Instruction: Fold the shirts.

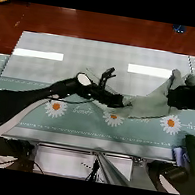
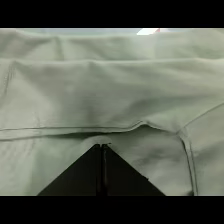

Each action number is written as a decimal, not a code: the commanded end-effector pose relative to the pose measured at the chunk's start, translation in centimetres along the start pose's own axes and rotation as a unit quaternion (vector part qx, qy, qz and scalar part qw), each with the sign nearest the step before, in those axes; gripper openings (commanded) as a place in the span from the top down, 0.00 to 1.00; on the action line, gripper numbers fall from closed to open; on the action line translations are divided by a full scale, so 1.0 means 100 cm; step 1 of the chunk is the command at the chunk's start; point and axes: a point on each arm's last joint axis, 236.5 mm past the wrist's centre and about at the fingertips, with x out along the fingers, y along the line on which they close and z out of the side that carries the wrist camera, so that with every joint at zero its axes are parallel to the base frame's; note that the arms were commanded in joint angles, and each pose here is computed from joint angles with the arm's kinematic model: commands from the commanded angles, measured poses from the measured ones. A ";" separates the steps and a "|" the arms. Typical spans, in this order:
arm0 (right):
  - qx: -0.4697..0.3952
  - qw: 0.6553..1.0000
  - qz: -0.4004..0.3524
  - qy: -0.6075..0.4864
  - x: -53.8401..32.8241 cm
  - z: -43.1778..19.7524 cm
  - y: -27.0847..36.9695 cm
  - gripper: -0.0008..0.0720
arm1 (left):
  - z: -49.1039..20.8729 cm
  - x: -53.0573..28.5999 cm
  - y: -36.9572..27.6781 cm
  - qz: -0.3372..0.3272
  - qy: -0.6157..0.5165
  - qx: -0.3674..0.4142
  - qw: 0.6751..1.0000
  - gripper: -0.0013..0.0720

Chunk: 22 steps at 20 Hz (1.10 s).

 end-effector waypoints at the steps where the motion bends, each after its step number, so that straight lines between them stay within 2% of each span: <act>1: 0.003 1.000 -0.026 -0.012 -0.003 0.003 -0.010 0.95 | -0.032 0.034 -0.019 -0.032 0.029 -0.043 0.998 0.94; 4: 0.002 0.998 -0.063 -0.023 -0.005 0.008 -0.027 0.95 | -0.029 0.040 -0.015 -0.027 0.017 -0.044 0.999 0.94; 9: 0.001 0.998 -0.055 -0.038 -0.005 0.015 -0.023 0.95 | 0.047 -0.016 0.003 -0.035 -0.062 -0.053 0.996 0.95; 12: -0.002 0.997 -0.022 -0.069 -0.001 0.033 -0.007 0.95 | 0.103 -0.092 0.017 -0.012 -0.143 -0.023 0.989 0.95; 16: -0.025 0.998 0.010 -0.053 0.033 0.046 0.025 0.95 | 0.158 -0.219 0.027 0.024 -0.263 0.008 0.964 0.95; 22: -0.063 0.992 0.079 -0.072 0.113 0.079 0.114 0.95 | 0.166 -0.407 0.031 0.074 -0.408 0.034 0.909 0.95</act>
